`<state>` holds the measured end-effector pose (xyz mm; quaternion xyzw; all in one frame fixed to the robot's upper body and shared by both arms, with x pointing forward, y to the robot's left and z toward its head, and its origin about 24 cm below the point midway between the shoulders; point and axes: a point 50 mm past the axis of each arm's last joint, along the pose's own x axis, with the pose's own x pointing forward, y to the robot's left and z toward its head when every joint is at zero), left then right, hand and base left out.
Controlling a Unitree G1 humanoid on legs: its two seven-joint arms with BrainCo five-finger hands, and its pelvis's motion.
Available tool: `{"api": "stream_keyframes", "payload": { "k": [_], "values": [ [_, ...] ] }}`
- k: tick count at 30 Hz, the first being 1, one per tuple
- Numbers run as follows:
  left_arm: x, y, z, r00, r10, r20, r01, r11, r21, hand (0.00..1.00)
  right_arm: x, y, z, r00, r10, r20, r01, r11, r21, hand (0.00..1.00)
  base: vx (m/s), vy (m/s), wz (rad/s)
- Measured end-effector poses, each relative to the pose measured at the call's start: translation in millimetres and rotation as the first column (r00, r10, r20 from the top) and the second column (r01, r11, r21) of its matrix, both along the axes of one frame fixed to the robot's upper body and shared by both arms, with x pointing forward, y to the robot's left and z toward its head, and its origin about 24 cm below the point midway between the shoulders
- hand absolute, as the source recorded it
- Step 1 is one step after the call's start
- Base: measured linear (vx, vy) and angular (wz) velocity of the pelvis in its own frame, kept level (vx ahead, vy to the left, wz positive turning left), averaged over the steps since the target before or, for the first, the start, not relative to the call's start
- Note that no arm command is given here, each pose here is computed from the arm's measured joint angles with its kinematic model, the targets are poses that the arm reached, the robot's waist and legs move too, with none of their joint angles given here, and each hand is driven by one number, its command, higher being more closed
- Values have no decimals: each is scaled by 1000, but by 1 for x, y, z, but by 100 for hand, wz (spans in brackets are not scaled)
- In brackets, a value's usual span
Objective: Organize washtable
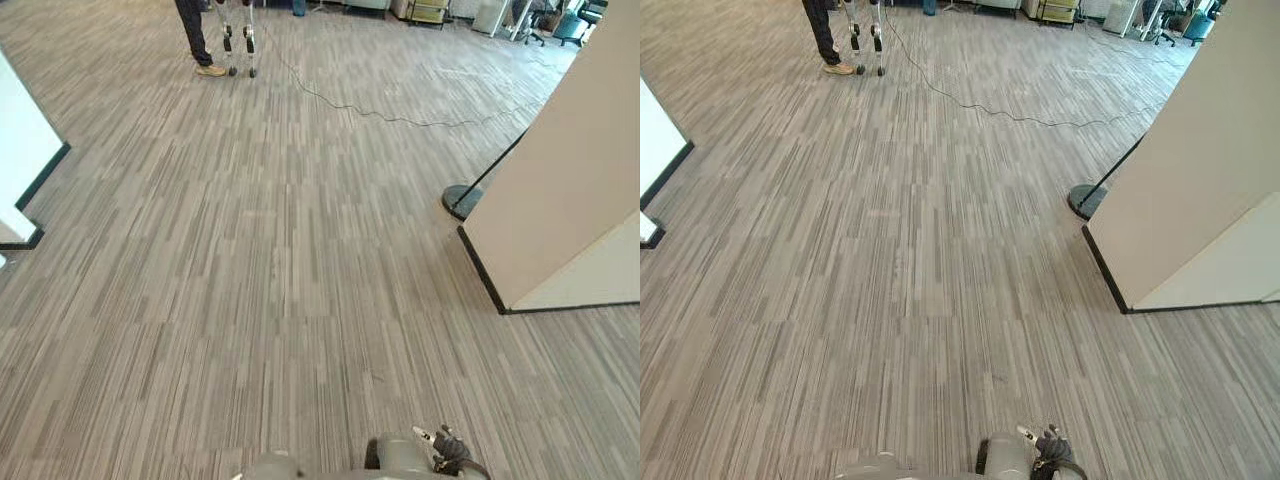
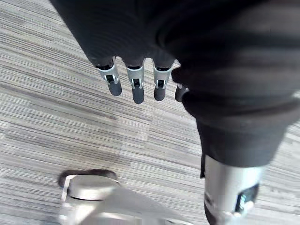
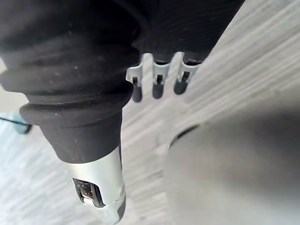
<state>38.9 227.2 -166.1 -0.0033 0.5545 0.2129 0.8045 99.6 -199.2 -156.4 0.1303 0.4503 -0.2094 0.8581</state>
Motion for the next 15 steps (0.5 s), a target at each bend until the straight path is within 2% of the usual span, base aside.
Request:
{"api": "stream_keyframes", "payload": {
  "k": [4,7,12,15],
  "values": [
    [1,-10,-2,1000,-22,0,22,1000,-17,0,0,-6,2,1000,19,2,-19,1000,-20,0,886,-149,59],
    [4,-30,-4,997,70,26,-68,995,-69,0,9,-22,8,998,65,21,-63,994,-86,0,891,-136,-4],
    [4,-24,-2,994,89,57,-86,995,-53,0,10,-7,2,996,86,-33,-87,995,-52,0,726,16,-52],
    [-10,-24,-4,995,96,14,-95,994,-53,0,20,1,2,995,100,-14,-100,994,-33,0,592,221,-58]
  ]
}}
